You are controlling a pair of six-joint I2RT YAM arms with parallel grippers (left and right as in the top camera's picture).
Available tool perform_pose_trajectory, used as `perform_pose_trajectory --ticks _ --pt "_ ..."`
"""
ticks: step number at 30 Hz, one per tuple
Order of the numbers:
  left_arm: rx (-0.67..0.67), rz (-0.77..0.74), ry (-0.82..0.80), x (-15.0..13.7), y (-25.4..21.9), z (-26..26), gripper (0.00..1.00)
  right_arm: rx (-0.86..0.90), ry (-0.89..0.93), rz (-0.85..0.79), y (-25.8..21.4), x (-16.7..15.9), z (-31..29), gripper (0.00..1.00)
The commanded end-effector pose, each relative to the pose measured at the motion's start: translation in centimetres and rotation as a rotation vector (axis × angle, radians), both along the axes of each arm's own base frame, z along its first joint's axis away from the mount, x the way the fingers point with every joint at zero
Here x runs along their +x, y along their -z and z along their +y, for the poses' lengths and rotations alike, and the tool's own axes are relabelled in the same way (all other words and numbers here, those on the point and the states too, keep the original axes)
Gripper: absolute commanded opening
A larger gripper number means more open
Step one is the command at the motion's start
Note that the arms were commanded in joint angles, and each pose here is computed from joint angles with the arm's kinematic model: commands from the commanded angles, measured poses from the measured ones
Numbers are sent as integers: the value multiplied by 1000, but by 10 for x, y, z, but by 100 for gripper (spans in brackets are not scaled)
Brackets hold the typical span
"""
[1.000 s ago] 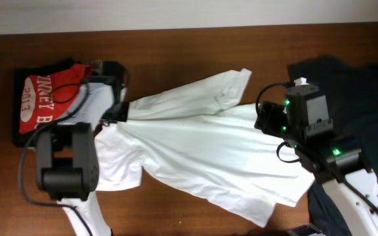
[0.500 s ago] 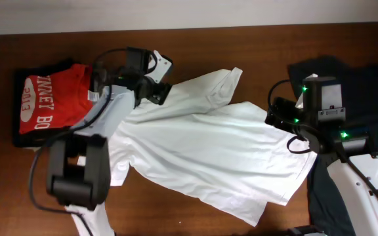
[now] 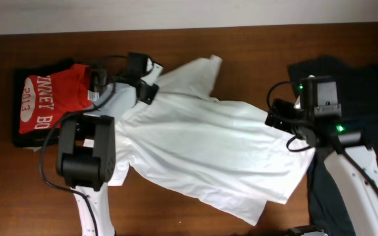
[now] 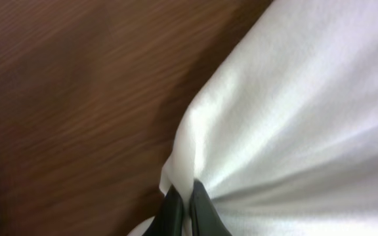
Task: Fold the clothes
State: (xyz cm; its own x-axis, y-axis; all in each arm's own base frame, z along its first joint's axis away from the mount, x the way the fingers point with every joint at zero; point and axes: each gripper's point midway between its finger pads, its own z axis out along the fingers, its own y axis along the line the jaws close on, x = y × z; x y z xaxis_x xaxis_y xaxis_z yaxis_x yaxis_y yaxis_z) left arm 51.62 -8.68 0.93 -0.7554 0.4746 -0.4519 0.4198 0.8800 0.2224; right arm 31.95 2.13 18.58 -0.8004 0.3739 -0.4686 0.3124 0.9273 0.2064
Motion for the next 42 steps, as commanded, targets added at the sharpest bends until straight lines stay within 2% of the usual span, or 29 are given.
perform_pose_trajectory --ticks 1,2,6,7,8,10,11,14,16,17,18,19,20,22,24,27,28,29,30,34,36,37,38,39,40,42 --pt "67 -52 -311 28 -29 96 0 -21 125 115 38 13 -32 78" --pt "22 -55 -316 34 -42 103 0 -28 134 158 56 20 -42 78" --pt "-3 -88 -352 48 -83 110 2 -17 58 244 116 46 -44 79" --pt "-28 -91 -336 50 -92 105 10 -15 55 233 126 56 -44 77" --pt "-51 -93 -322 52 -99 101 23 -12 41 222 135 64 -43 75" --pt "-82 -100 -303 52 -122 95 57 55 -11 182 159 88 -30 68" --pt "-91 -111 -297 50 -142 93 66 79 -23 159 171 99 -26 67" --pt "-106 -151 -289 35 -190 90 73 95 -49 104 185 118 -22 67" --pt "-138 -186 -278 15 -230 86 75 89 -47 94 193 124 -23 63" --pt "-147 -206 -285 7 -246 86 75 90 -48 93 195 124 -23 56" --pt "-151 -232 -283 -3 -265 86 77 89 -51 98 198 124 -23 40" --pt "-156 -261 -281 -11 -282 87 80 72 -74 71 195 129 -25 15" --pt "-160 -283 -279 -20 -297 87 80 59 -66 25 183 140 -33 4" --pt "-175 -299 -269 -33 -313 84 81 45 9 -122 129 180 -76 4" --pt "-185 -269 -265 -37 -308 82 81 41 52 -233 85 205 -110 4" --pt "-181 -245 -267 -41 -303 82 81 36 104 -355 35 223 -156 5" --pt "-180 -236 -268 -43 -302 82 81 97 43 -360 34 220 -149 72" --pt "-178 -226 -269 -45 -300 82 82 118 37 -346 36 217 -148 83" --pt "-173 -203 -271 -49 -296 82 83 138 46 -308 37 205 -149 88" --pt "-131 -42 -295 -79 -269 86 84 128 8 -271 -4 168 -135 87" --pt "-72 53 -399 -89 -237 109 85 175 -21 -266 -42 134 -114 86" --pt "-103 110 -403 -88 -212 110 82 209 -38 -253 -53 118 -103 82" --pt "-154 172 -389 -88 -185 104 70 239 -49 -231 -61 102 -92 77" --pt "-226 228 -362 -88 -163 92 64 257 -54 -207 -64 91 -85 75" --pt "-331 329 -284 -94 -127 66 64 291 -57 -134 -62 68 -71 74" --pt "-303 472 -279 -116 -77 56 64 321 -68 -34 -50 50 -55 75"
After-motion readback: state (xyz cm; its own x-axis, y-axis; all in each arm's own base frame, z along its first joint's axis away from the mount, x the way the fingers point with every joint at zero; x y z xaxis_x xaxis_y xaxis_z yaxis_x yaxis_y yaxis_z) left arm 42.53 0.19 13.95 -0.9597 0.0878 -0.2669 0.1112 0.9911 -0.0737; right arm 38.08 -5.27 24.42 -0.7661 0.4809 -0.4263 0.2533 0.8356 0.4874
